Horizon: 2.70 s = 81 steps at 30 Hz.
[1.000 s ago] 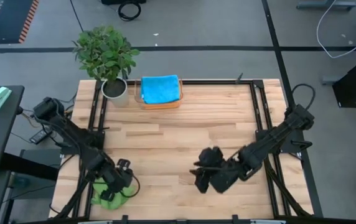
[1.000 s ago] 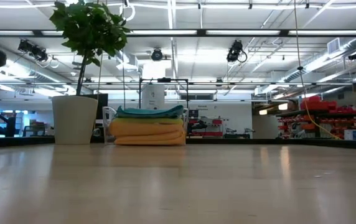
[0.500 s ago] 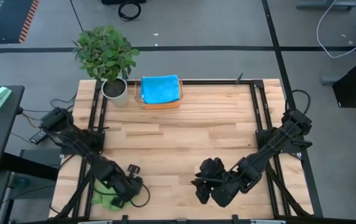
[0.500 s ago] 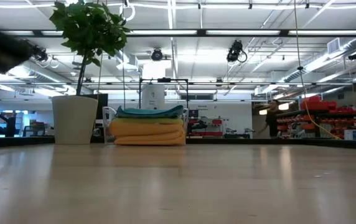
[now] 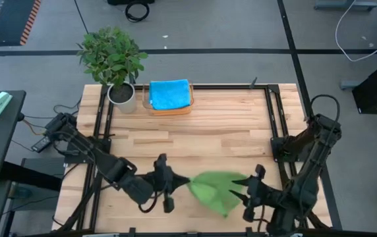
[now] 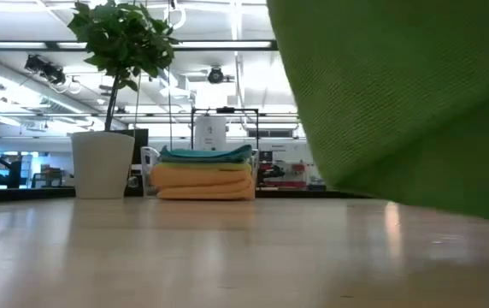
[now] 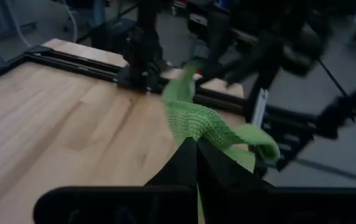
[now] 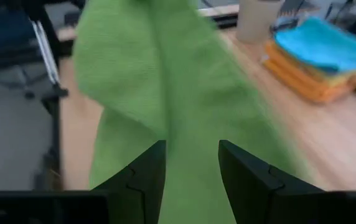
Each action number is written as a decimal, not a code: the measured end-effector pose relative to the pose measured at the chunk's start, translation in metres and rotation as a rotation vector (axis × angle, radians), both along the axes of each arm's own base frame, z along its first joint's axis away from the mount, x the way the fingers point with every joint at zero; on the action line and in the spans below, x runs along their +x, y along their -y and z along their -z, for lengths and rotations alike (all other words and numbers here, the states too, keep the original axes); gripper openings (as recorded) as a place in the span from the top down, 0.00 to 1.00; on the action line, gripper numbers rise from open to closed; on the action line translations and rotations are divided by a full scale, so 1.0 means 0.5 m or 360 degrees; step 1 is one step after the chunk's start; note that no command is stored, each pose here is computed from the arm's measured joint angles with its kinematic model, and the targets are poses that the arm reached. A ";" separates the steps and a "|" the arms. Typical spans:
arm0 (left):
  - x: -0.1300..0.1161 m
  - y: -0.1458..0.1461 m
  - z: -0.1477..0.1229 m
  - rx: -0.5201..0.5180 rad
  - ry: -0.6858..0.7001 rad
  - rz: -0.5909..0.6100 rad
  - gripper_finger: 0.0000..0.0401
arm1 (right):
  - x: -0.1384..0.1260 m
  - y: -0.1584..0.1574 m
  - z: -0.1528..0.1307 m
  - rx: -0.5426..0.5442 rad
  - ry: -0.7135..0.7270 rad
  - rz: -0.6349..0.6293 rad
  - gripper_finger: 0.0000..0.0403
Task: Fold microfiber towels
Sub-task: Fold the green microfiber cloth
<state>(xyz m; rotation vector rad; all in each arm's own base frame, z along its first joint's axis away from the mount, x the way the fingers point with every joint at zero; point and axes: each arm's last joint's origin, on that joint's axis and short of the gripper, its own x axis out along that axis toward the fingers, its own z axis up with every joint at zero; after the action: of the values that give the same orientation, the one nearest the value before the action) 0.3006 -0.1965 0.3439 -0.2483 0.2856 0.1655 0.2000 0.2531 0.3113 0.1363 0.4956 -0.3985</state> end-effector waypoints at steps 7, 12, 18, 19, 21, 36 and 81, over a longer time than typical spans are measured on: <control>0.022 -0.014 0.005 -0.0101 0.0036 -0.0086 0.99 | -0.017 0.037 0.014 -0.0330 -0.0279 -0.0042 0.62; 0.048 -0.002 0.053 -0.0199 -0.0045 -0.0138 0.97 | -0.080 0.109 0.087 -0.0094 -0.0432 -0.0054 0.62; 0.064 0.018 0.098 -0.0216 -0.0134 -0.0129 0.99 | -0.080 0.204 0.217 0.0487 -0.0013 -0.0404 0.62; 0.064 0.018 0.100 -0.0224 -0.0138 -0.0133 0.99 | -0.075 0.216 0.238 0.0478 0.0081 -0.0456 0.62; 0.063 0.017 0.104 -0.0236 -0.0164 -0.0139 0.98 | -0.063 0.242 0.271 0.0372 0.0218 -0.0508 0.62; 0.018 0.067 0.132 -0.0340 -0.0614 0.0415 0.97 | 0.131 0.300 0.345 -0.0146 -0.0133 -0.0661 0.62; -0.001 0.072 0.146 -0.0338 -0.0796 0.0471 0.95 | 0.258 0.243 0.425 -0.0512 -0.0332 -0.0666 0.77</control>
<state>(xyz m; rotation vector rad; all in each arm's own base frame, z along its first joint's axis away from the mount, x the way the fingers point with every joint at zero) 0.3001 -0.2327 0.2708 -0.3706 0.8342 -0.1011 0.3288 0.1315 0.0987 -0.3196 0.6416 -0.0773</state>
